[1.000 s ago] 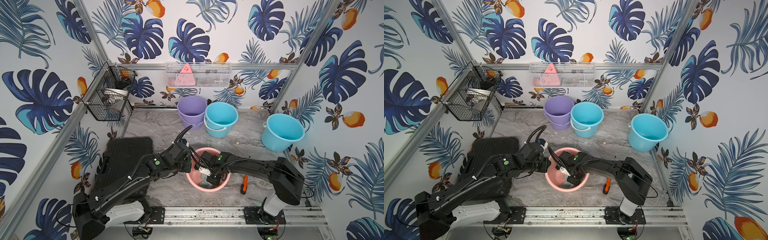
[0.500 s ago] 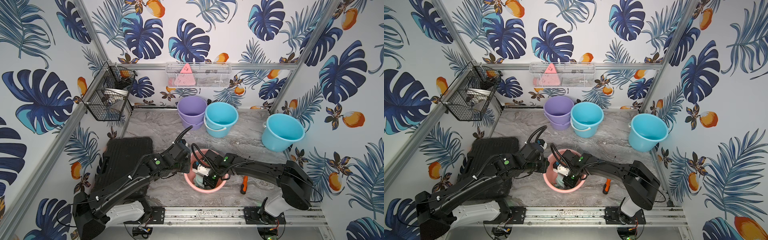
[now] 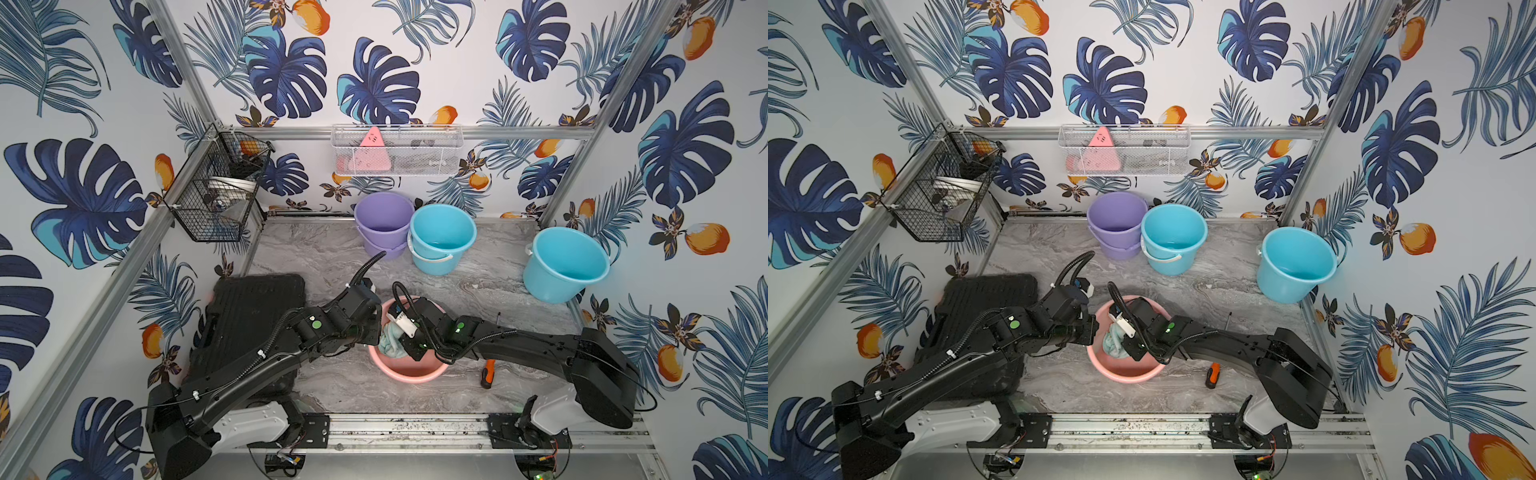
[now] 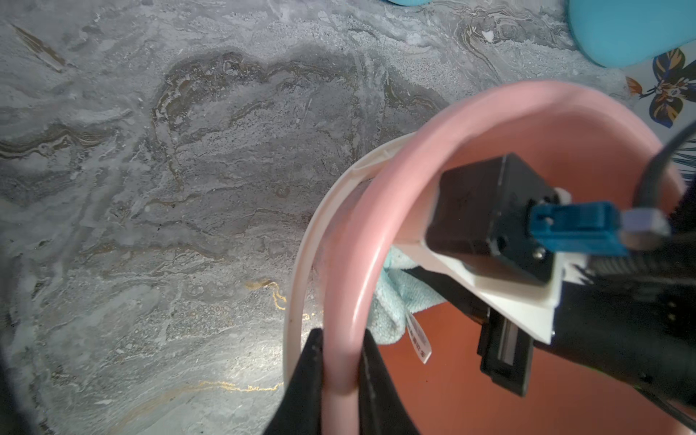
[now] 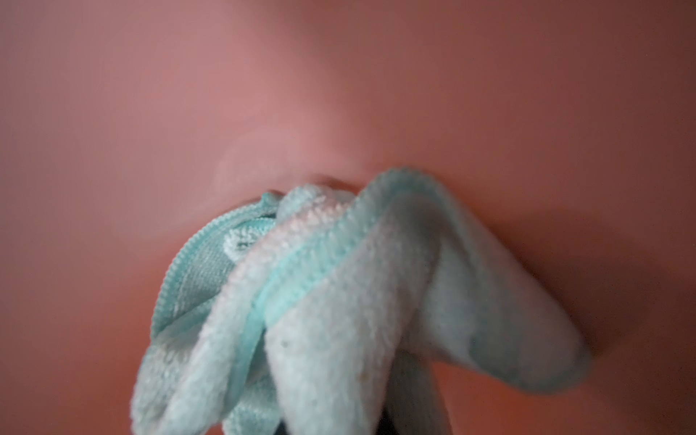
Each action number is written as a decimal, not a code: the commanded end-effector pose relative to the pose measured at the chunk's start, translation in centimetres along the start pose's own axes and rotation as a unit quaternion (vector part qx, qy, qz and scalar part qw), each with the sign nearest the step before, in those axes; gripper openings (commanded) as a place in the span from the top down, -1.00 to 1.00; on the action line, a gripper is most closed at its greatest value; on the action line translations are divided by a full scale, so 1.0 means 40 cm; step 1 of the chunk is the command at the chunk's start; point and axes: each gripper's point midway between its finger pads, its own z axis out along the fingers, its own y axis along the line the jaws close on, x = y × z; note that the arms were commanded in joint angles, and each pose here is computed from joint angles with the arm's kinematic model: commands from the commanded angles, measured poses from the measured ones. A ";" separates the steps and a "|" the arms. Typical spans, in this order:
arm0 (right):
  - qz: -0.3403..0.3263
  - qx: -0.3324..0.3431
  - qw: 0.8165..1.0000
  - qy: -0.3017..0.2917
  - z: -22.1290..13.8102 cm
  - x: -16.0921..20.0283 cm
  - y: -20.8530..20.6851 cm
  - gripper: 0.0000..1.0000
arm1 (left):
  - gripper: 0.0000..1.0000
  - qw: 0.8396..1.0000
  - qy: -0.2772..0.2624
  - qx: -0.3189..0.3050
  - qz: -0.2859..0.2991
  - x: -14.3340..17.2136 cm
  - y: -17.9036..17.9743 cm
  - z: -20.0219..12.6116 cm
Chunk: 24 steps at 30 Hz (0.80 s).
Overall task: Wipe the inside of the bucket with a cloth
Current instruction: Wipe the dirt from the bucket.
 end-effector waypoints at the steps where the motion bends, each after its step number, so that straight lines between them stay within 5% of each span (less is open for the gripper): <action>1: -0.037 0.109 0.993 -0.019 -0.010 -0.037 -0.089 1.00 | 1.00 1.000 -0.013 0.013 0.001 -0.015 -0.015 -0.001; 11: -0.193 0.192 0.953 0.132 -0.026 0.097 -0.163 1.00 | 1.00 1.000 -0.016 0.001 0.002 -0.017 -0.003 -0.002; 19: -0.233 0.124 0.921 0.287 -0.046 0.252 -0.140 1.00 | 1.00 1.000 -0.021 -0.013 0.005 -0.020 0.009 -0.007; 24: -0.208 0.048 0.919 0.332 -0.073 0.301 -0.083 1.00 | 1.00 1.000 -0.021 -0.016 0.004 -0.019 0.012 -0.006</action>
